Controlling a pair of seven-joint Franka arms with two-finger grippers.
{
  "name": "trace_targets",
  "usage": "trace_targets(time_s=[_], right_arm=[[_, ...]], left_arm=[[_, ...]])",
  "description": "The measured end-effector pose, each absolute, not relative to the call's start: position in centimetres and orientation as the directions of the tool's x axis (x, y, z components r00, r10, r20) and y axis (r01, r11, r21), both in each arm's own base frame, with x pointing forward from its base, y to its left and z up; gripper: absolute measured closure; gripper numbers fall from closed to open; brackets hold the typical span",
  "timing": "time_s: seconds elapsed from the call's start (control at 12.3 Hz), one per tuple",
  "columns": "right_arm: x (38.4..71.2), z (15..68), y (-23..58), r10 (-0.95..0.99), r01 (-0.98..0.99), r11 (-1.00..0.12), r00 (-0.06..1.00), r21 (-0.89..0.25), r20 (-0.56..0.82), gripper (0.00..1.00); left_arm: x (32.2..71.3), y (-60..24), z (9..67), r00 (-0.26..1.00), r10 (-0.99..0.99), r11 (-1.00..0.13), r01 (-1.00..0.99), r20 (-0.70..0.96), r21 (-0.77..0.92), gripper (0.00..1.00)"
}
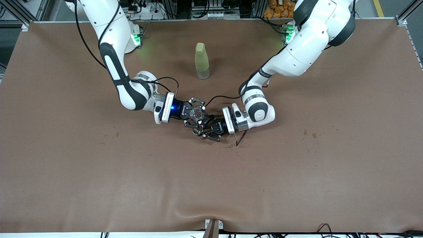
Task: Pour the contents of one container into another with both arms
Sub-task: 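Bring the beaker rim over the jigger mouth with the right gripper, then tilt the beaker with the right gripper to pour into the jigger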
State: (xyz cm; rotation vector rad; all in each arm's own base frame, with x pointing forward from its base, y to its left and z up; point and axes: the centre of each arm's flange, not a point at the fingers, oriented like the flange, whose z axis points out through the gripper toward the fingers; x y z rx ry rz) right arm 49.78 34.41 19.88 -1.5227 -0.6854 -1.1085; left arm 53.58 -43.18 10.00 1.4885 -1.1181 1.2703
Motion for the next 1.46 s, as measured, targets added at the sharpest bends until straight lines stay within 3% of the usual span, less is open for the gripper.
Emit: trace_targets(time_s=[1.46], right_arm=[[48.2, 20.4, 34.8, -0.213, 0.610, -0.170, 0.744, -0.774, 0.633, 0.85]], left_arm=[[52.8, -42.3, 9.3, 0.123, -0.086, -0.239, -0.966, 0.989, 0.099, 0.79]])
